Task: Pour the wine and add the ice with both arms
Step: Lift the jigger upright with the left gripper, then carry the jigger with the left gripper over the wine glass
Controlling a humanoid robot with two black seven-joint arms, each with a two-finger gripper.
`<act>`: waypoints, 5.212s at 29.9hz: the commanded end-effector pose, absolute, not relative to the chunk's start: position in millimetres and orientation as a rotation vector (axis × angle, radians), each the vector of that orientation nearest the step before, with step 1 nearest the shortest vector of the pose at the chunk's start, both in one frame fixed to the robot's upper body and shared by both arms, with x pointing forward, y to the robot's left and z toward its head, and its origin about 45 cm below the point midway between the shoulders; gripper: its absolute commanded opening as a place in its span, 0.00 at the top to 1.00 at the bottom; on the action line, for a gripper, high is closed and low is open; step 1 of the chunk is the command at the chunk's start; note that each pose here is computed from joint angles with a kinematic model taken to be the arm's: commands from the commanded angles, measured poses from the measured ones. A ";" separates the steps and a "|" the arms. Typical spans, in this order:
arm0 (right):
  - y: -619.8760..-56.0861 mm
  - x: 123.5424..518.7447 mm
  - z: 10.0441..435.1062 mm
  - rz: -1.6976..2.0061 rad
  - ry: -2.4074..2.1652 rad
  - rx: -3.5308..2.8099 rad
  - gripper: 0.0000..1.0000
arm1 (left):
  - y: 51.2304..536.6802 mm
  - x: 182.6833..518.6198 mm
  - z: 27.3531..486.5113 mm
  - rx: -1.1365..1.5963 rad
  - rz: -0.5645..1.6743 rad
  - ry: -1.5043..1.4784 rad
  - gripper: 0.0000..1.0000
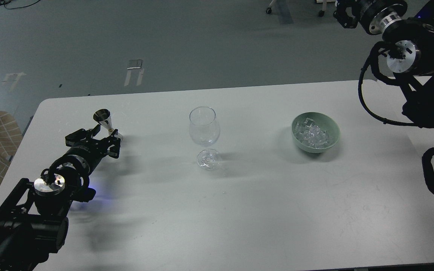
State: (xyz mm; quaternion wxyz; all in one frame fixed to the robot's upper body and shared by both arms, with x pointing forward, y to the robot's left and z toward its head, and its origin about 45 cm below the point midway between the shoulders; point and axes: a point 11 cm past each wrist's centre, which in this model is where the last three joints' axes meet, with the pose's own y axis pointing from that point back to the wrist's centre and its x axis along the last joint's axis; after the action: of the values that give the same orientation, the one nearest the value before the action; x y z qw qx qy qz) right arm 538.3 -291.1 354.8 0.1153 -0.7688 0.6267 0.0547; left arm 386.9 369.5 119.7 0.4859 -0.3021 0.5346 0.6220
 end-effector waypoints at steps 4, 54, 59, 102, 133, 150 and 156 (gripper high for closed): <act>-291.2 538.3 354.9 0.160 1.837 -2.252 0.00 | 374.0 390.6 119.0 -0.742 1.531 1.303 0.48; -295.5 537.5 349.1 0.167 1.867 -2.244 0.00 | 366.5 427.4 140.4 -0.805 1.497 1.275 0.66; -295.1 537.4 349.4 0.166 1.865 -2.244 0.00 | 365.9 429.5 146.8 -0.824 1.467 1.248 0.67; -294.2 537.2 348.8 0.167 1.863 -2.249 0.00 | 298.6 393.0 266.0 -0.922 1.015 1.048 0.95; -294.5 537.3 349.7 0.164 1.862 -2.250 0.00 | 199.4 366.3 261.9 -0.553 0.897 1.024 0.97; -293.2 537.9 352.1 0.161 1.857 -2.250 0.00 | 200.8 362.9 248.6 -0.420 0.960 0.901 0.96; -293.2 537.9 352.1 0.161 1.857 -2.250 0.00 | 205.8 365.6 243.2 -0.377 0.997 0.856 0.94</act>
State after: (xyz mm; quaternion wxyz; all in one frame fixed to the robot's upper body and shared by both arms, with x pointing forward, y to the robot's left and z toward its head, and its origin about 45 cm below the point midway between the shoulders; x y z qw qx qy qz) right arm 537.9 -293.2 352.2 0.1100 -0.7654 0.6317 0.0547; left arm 364.5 204.0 245.2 0.7742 -0.1803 0.4020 0.4544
